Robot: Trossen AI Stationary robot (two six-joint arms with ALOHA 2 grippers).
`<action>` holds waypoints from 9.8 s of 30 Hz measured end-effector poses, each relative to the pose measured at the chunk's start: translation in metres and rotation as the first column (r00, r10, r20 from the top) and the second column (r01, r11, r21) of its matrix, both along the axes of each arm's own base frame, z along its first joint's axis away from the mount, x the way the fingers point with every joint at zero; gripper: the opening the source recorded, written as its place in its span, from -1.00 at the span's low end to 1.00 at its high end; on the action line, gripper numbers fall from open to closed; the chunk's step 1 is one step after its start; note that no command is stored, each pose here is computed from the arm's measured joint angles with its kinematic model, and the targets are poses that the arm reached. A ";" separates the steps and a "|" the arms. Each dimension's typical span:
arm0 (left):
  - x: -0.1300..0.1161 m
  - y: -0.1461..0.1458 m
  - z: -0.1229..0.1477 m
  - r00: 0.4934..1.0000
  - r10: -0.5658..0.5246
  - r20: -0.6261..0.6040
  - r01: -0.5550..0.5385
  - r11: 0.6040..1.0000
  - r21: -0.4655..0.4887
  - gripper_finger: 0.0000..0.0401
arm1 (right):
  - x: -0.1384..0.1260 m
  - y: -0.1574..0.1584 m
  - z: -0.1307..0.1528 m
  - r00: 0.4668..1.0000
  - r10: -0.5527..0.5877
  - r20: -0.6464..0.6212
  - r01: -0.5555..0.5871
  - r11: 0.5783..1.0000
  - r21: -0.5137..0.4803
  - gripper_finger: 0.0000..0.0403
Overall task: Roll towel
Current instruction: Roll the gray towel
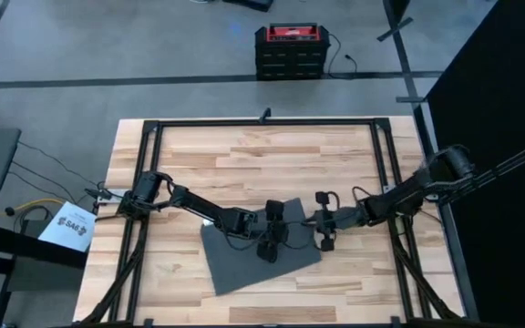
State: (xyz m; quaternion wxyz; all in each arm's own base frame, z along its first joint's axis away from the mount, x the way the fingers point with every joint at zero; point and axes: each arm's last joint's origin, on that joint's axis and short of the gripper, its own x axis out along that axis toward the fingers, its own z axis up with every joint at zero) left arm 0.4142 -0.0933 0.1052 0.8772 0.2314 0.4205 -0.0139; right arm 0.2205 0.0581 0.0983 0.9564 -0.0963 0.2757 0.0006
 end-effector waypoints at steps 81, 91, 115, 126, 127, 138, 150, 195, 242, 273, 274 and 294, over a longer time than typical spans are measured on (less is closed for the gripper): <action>-0.005 -0.021 0.078 0.867 0.469 -0.169 -0.497 0.840 -0.216 -0.05 | -0.028 0.006 0.063 0.909 -0.071 -0.411 0.096 0.995 0.040 -1.00; -0.039 -0.026 0.096 0.614 0.788 -0.050 -0.784 0.601 -0.154 -0.05 | -0.029 0.008 0.063 0.910 -0.042 -0.413 0.055 0.998 0.019 -1.00; -0.068 0.007 0.027 0.643 0.691 -0.330 -0.746 0.663 -0.067 -1.00 | -0.034 0.018 0.063 0.906 0.000 -0.423 0.011 1.000 0.023 -1.00; -0.058 0.065 0.015 0.882 0.379 -0.281 -0.262 0.889 0.376 -1.00 | -0.011 0.001 0.069 0.964 -0.076 -0.256 0.065 0.997 -0.050 -1.00; -0.058 0.070 0.018 0.880 0.380 -0.285 -0.258 0.887 0.383 -1.00 | -0.007 -0.001 0.066 0.969 -0.084 -0.231 0.075 0.996 -0.048 -1.00; -0.083 0.043 0.092 0.834 0.537 -0.126 -0.540 0.842 0.015 -1.00 | 0.011 0.014 0.015 0.993 -0.061 -0.097 0.066 0.997 0.045 -1.00; -0.144 0.015 0.027 0.642 0.715 -0.276 -0.757 0.649 -0.078 -1.00 | 0.001 0.043 -0.006 0.985 -0.108 -0.134 0.117 0.991 0.060 -1.00; -0.001 0.084 0.002 0.949 0.290 0.126 -0.235 0.913 -0.335 -1.00 | -0.012 -0.089 0.014 0.862 -0.478 -0.169 0.483 0.876 -0.017 -1.00; 0.026 0.113 0.009 1.000 0.014 -0.014 -0.017 0.953 -0.304 -1.00 | 0.002 -0.006 0.027 0.936 -0.298 -0.189 0.321 0.941 0.107 -0.26; 0.032 0.116 0.010 0.996 0.060 0.064 -0.036 0.944 -0.328 -1.00 | -0.013 -0.034 0.004 0.907 -0.298 -0.297 0.328 0.943 0.055 -0.15; 0.032 0.116 0.010 0.996 0.062 0.064 -0.037 0.944 -0.329 -1.00 | -0.011 -0.035 0.005 0.909 -0.294 -0.294 0.324 0.945 0.055 -0.15; 0.032 0.116 0.010 0.996 0.062 0.064 -0.038 0.943 -0.329 -1.00 | 0.019 -0.040 0.043 0.931 -0.333 -0.151 0.338 0.941 0.012 -0.15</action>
